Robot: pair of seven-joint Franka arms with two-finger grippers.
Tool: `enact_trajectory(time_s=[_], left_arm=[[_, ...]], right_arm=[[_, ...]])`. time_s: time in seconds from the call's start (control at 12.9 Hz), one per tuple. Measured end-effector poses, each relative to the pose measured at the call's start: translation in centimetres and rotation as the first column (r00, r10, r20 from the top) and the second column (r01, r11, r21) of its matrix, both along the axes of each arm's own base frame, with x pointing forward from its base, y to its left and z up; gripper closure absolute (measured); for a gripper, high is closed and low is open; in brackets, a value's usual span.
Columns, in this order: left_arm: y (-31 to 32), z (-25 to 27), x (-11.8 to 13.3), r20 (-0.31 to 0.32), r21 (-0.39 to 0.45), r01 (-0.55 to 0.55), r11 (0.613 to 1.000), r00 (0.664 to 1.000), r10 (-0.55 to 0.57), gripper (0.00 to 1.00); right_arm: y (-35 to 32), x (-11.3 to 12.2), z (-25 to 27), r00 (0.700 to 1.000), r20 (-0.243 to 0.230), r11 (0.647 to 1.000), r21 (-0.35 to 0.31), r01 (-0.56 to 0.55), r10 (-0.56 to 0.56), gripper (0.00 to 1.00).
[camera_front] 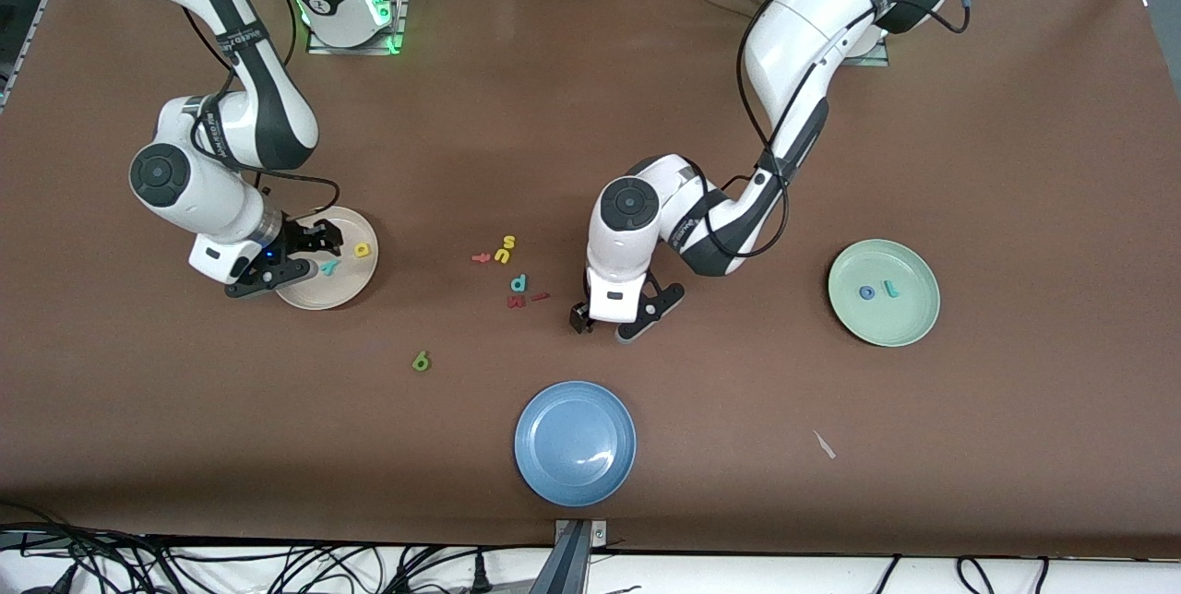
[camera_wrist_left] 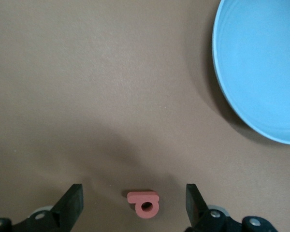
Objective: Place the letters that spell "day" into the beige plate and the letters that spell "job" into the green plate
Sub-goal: 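Grasp the pink letter with the left gripper while the right gripper releases y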
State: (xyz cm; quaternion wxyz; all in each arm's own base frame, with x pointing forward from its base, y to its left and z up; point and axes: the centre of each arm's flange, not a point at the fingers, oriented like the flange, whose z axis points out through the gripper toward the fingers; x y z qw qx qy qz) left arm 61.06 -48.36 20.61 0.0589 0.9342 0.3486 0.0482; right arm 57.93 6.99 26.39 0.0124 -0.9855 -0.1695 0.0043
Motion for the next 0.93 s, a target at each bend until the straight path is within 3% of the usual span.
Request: enact_trajectory(time_s=[0.31,0.46,0.93], left_arm=[[-1.6,-2.2,-1.5,-0.012,0.021,0.029,0.999,1.0,-0.028,0.07],[-1.6,-3.0,-1.5,-0.013,0.031,0.029,0.999,0.999,-0.029,0.09],[-1.6,-3.7,-1.1,0.017,0.055,0.032,0.998,0.999,-0.033,0.18]], right_arm=[[8.0,3.8,0.3,0.998,0.057,1.0,0.029,-0.003,0.001,0.14],[11.0,5.1,-1.0,0.998,0.062,0.999,0.039,-0.013,0.01,0.14],[13.2,9.7,-4.6,0.995,0.099,0.998,0.061,-0.016,0.01,0.15]])
